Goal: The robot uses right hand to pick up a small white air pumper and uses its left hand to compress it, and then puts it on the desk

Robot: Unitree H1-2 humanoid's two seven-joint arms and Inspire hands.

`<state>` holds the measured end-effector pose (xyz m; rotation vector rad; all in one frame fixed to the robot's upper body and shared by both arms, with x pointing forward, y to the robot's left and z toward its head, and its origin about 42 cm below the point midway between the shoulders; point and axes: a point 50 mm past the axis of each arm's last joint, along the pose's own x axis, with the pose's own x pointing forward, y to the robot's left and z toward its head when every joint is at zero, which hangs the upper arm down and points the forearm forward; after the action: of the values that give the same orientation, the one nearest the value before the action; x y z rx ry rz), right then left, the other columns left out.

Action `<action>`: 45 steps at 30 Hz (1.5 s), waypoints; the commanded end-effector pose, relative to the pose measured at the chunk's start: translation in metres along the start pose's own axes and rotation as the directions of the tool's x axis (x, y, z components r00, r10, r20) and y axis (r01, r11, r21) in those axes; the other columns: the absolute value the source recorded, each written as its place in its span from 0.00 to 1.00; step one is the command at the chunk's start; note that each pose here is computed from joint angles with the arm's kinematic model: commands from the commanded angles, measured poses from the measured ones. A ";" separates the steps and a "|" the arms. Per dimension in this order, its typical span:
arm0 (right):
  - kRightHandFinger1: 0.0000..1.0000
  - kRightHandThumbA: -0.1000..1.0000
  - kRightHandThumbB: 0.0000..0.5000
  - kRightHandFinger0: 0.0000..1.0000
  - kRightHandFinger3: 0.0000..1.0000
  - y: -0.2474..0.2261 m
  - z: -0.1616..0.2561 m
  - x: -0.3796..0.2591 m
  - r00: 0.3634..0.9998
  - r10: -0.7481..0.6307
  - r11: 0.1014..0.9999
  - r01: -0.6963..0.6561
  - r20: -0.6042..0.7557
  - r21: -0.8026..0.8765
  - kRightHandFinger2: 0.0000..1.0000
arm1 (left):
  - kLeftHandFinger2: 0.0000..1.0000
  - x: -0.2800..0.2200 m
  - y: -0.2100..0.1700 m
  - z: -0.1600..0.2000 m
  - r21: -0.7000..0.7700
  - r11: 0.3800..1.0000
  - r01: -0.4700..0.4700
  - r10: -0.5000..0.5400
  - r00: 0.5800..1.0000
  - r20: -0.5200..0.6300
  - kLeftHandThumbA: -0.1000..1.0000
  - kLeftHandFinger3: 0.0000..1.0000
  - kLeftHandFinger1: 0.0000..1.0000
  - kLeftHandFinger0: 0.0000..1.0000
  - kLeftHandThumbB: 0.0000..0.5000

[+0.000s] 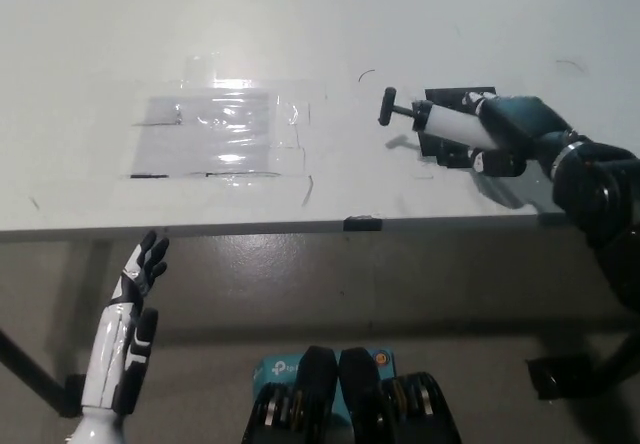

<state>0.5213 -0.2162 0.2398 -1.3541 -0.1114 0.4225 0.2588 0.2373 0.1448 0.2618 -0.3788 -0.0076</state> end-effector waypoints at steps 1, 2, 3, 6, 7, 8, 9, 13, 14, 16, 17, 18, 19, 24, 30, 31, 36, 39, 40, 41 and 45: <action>0.46 0.33 0.54 0.24 0.72 -0.047 0.021 0.014 0.985 -0.158 0.987 0.159 0.063 -0.020 0.61 | 1.00 -0.001 0.002 0.005 0.008 1.000 0.004 -0.005 0.997 0.073 1.00 1.00 1.00 1.00 0.45; 0.67 0.38 0.58 0.48 0.87 -0.048 0.023 0.014 0.988 -0.136 0.991 0.137 0.068 -0.007 0.79 | 1.00 -0.001 0.003 0.005 0.009 1.000 0.005 -0.006 0.997 0.071 1.00 1.00 1.00 1.00 0.45; 0.95 0.46 0.58 0.89 1.00 -0.048 0.023 0.013 0.992 -0.103 0.994 0.104 0.077 -0.015 0.97 | 1.00 -0.001 0.003 0.004 0.010 1.000 0.005 -0.005 0.997 0.071 1.00 1.00 1.00 1.00 0.46; 1.00 0.63 0.70 1.00 1.00 -0.046 0.023 0.009 0.994 -0.053 0.998 0.057 0.097 -0.037 1.00 | 1.00 -0.002 0.004 0.003 0.011 1.000 0.004 -0.005 0.998 0.062 1.00 1.00 1.00 1.00 0.46; 1.00 0.66 0.74 1.00 1.00 -0.045 0.023 0.008 0.993 -0.050 0.998 0.055 0.104 -0.038 1.00 | 1.00 -0.003 0.004 0.003 0.008 1.000 0.005 -0.006 0.998 0.060 1.00 1.00 1.00 1.00 0.47; 1.00 0.71 0.81 1.00 1.00 -0.045 0.023 0.007 0.992 -0.050 0.998 0.054 0.113 -0.031 1.00 | 1.00 -0.003 0.004 0.003 0.005 1.000 0.006 -0.006 0.998 0.057 1.00 1.00 1.00 1.00 0.49; 1.00 0.74 0.86 1.00 1.00 -0.045 0.023 0.006 0.992 -0.052 0.998 0.055 0.115 -0.023 1.00 | 1.00 -0.003 0.004 0.004 0.003 1.000 0.006 -0.006 0.998 0.058 1.00 1.00 1.00 1.00 0.49; 1.00 0.77 0.91 1.00 1.00 -0.055 0.023 -0.002 0.991 -0.064 0.998 0.060 0.121 0.037 1.00 | 1.00 -0.002 0.006 0.004 0.007 1.000 0.006 -0.006 0.998 0.067 1.00 1.00 1.00 1.00 0.46; 1.00 0.78 0.92 1.00 1.00 -0.059 0.024 -0.003 0.990 -0.065 0.997 0.060 0.122 0.048 1.00 | 1.00 -0.003 0.006 0.003 0.004 1.000 0.004 -0.005 0.998 0.066 1.00 1.00 1.00 1.00 0.46; 1.00 0.78 0.93 1.00 1.00 -0.068 0.022 -0.009 0.985 -0.093 0.992 0.079 0.144 0.100 1.00 | 1.00 -0.002 0.007 0.004 0.005 1.000 0.003 -0.004 0.997 0.071 1.00 1.00 1.00 1.00 0.47; 1.00 0.80 0.92 1.00 1.00 -0.071 0.022 -0.011 0.984 -0.101 0.991 0.086 0.149 0.104 1.00 | 1.00 -0.002 0.007 0.004 0.005 1.000 0.003 -0.004 0.997 0.071 1.00 1.00 1.00 1.00 0.47; 1.00 0.84 0.92 1.00 1.00 -0.077 0.022 -0.014 0.980 -0.119 0.987 0.099 0.160 0.125 1.00 | 1.00 -0.002 0.006 0.004 0.004 1.000 0.006 -0.006 0.997 0.071 1.00 1.00 1.00 1.00 0.47; 1.00 0.85 0.92 1.00 1.00 -0.079 0.022 -0.015 0.979 -0.124 0.986 0.103 0.163 0.133 1.00 | 1.00 -0.002 0.006 0.005 0.003 1.000 0.007 -0.007 0.998 0.070 1.00 1.00 1.00 1.00 0.47; 1.00 0.96 0.85 1.00 1.00 -0.114 0.035 -0.045 0.919 -0.309 0.947 0.274 0.246 0.167 1.00 | 1.00 0.001 0.006 0.004 -0.001 1.000 0.006 -0.006 0.997 0.071 1.00 1.00 1.00 1.00 0.51; 1.00 1.00 0.62 1.00 1.00 -0.107 0.077 -0.135 0.724 -0.573 0.811 0.432 0.384 0.395 1.00 | 1.00 0.017 0.004 0.009 -0.023 0.999 0.025 -0.022 0.993 0.114 1.00 1.00 1.00 1.00 0.51; 1.00 1.00 0.62 1.00 1.00 -0.099 0.082 -0.147 0.699 -0.598 0.791 0.438 0.393 0.427 1.00 | 1.00 0.018 0.004 0.009 -0.026 0.999 0.028 -0.025 0.993 0.117 1.00 1.00 1.00 1.00 0.51; 1.00 1.00 0.63 1.00 1.00 -0.021 0.091 -0.173 0.676 -0.652 0.718 0.405 0.343 0.567 1.00 | 1.00 0.016 0.004 0.004 -0.072 0.996 0.061 -0.053 0.993 0.102 1.00 1.00 1.00 1.00 0.47; 1.00 1.00 0.65 1.00 1.00 0.008 0.087 -0.170 0.691 -0.680 0.632 0.382 0.246 0.674 1.00 | 1.00 0.014 0.004 0.001 -0.073 0.995 0.063 -0.057 0.994 0.089 1.00 1.00 1.00 1.00 0.47; 1.00 1.00 0.62 1.00 1.00 0.016 0.085 -0.169 0.687 -0.691 0.608 0.382 0.225 0.696 1.00 | 1.00 0.013 0.003 -0.001 -0.078 0.995 0.065 -0.058 0.995 0.084 1.00 1.00 1.00 1.00 0.47; 1.00 1.00 0.59 1.00 1.00 0.025 0.083 -0.168 0.686 -0.700 0.573 0.373 0.199 0.730 1.00 | 1.00 0.014 0.002 -0.003 -0.084 0.994 0.066 -0.059 0.995 0.081 1.00 1.00 1.00 1.00 0.49; 1.00 1.00 0.56 1.00 1.00 0.051 0.078 -0.160 0.713 -0.687 0.533 0.361 0.142 0.765 1.00 | 1.00 0.012 0.000 -0.008 -0.092 0.993 0.071 -0.065 0.996 0.068 1.00 1.00 1.00 1.00 0.49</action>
<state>0.3337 -0.1899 0.2258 -0.5304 -0.5396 0.2749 0.2714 0.2393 0.1371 0.2088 -0.3783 -0.0603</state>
